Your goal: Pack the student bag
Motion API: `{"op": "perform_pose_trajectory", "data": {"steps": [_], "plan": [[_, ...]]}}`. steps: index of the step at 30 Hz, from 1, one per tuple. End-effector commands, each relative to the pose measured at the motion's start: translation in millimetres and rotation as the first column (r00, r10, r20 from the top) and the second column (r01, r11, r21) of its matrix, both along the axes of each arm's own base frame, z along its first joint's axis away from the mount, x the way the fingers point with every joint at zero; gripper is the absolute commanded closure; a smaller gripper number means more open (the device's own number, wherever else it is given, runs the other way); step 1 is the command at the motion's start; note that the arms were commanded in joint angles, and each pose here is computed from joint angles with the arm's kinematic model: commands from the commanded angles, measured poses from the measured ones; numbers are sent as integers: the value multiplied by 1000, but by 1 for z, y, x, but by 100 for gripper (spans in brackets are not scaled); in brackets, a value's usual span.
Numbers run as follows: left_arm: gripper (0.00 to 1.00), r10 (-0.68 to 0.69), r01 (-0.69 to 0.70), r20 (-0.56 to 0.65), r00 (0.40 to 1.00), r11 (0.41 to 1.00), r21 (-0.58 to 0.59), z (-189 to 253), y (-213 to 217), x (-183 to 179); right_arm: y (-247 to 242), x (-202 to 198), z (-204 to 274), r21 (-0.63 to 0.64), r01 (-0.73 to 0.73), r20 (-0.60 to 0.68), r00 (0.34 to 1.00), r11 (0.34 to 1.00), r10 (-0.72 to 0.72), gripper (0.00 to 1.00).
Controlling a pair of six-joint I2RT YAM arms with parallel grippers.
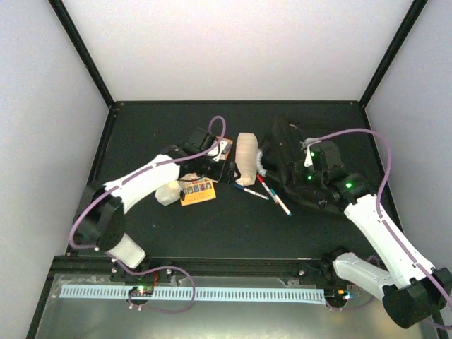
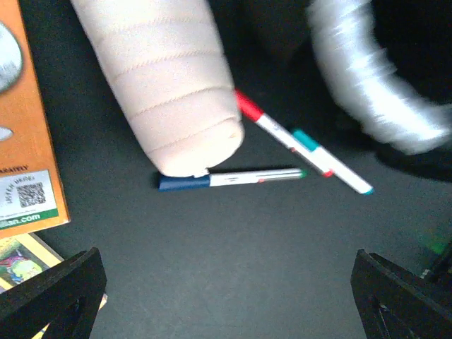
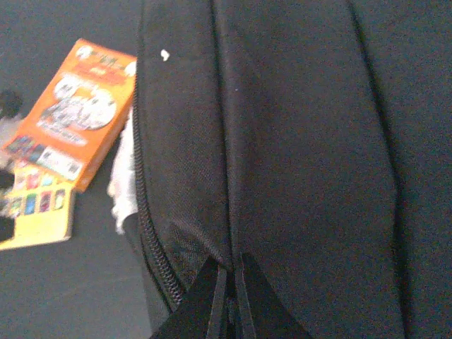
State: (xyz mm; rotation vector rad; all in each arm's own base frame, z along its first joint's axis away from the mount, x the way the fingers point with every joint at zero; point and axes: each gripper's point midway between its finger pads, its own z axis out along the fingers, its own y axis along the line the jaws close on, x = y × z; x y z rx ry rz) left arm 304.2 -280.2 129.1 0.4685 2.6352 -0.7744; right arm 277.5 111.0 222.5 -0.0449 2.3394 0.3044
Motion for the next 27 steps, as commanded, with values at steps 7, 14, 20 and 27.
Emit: {"op": "perform_pose_trajectory", "data": {"steps": [7, 14, 20, 27], "plan": [[1, 44, -25, 184, 982, 994, -105, 95, 37, -9, 125, -6, 39, 250, -443, 135, 897, 861, 422, 98], [1, 144, -120, 272, 952, 987, -104, 134, 84, -14, 185, -37, 91, 321, -645, 277, 765, 694, 582, 98], [1, 161, -111, 394, 905, 983, -147, 165, 96, -24, 165, -33, 103, 241, -601, 306, 792, 762, 528, 98], [1, -1, 119, 456, 890, 966, -230, 184, 68, -42, 86, -16, 61, -6, -304, 158, 941, 953, 301, 98]]}}
